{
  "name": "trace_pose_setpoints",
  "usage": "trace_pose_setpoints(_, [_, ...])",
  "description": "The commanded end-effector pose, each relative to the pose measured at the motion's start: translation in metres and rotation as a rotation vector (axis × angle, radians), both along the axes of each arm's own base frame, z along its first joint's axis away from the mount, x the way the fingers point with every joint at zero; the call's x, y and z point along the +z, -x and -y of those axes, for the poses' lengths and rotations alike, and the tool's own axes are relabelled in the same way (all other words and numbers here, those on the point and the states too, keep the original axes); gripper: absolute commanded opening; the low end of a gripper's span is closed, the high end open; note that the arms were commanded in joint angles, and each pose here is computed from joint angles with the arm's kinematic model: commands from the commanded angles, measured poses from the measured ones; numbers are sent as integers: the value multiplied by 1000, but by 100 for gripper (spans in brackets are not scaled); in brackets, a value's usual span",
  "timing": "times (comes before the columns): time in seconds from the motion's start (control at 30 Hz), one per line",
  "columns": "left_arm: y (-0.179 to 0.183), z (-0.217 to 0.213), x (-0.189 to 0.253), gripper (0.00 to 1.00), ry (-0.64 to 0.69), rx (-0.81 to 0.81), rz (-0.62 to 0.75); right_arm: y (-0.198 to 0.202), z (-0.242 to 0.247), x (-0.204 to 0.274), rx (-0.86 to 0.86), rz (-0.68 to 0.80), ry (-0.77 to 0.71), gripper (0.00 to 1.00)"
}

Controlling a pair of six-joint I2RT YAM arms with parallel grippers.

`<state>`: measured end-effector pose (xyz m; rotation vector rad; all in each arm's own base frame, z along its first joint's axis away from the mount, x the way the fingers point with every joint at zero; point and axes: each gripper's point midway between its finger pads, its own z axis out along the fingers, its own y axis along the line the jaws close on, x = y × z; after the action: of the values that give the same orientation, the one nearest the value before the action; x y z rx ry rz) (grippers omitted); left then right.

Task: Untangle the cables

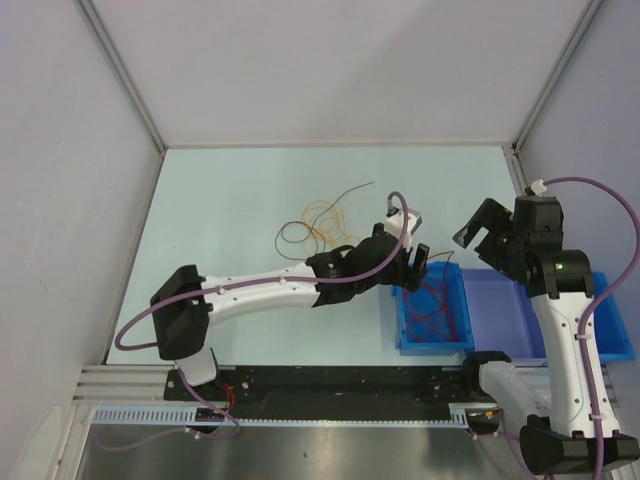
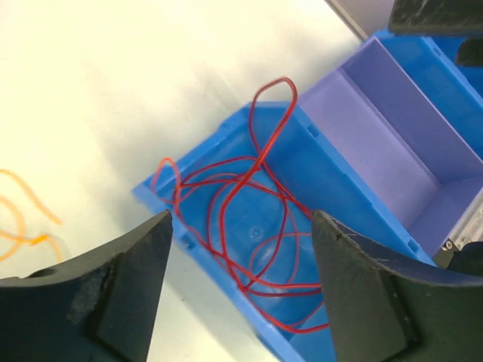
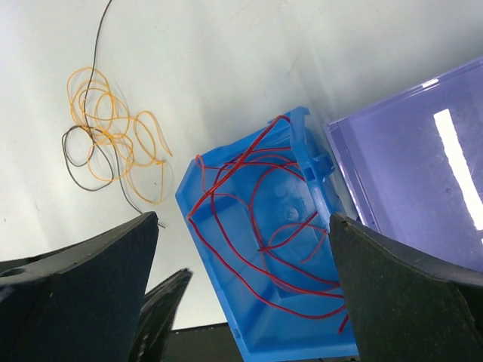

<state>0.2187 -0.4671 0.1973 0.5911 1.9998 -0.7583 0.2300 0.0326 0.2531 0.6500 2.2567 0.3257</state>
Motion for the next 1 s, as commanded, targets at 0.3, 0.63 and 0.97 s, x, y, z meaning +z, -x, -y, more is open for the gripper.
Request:
trace_pose_setpoints(0.3, [-58, -109, 19, 79, -86, 320, 23, -22, -24, 35, 93, 143, -92, 99])
trace_pose_setpoints(0.63, [-109, -156, -22, 78, -177, 435, -16, -35, -42, 35, 157, 158, -90, 97])
trace_pose_setpoints(0.97, [-169, -158, -69, 70, -246, 450, -37, -46, -47, 26, 183, 135, -71, 97])
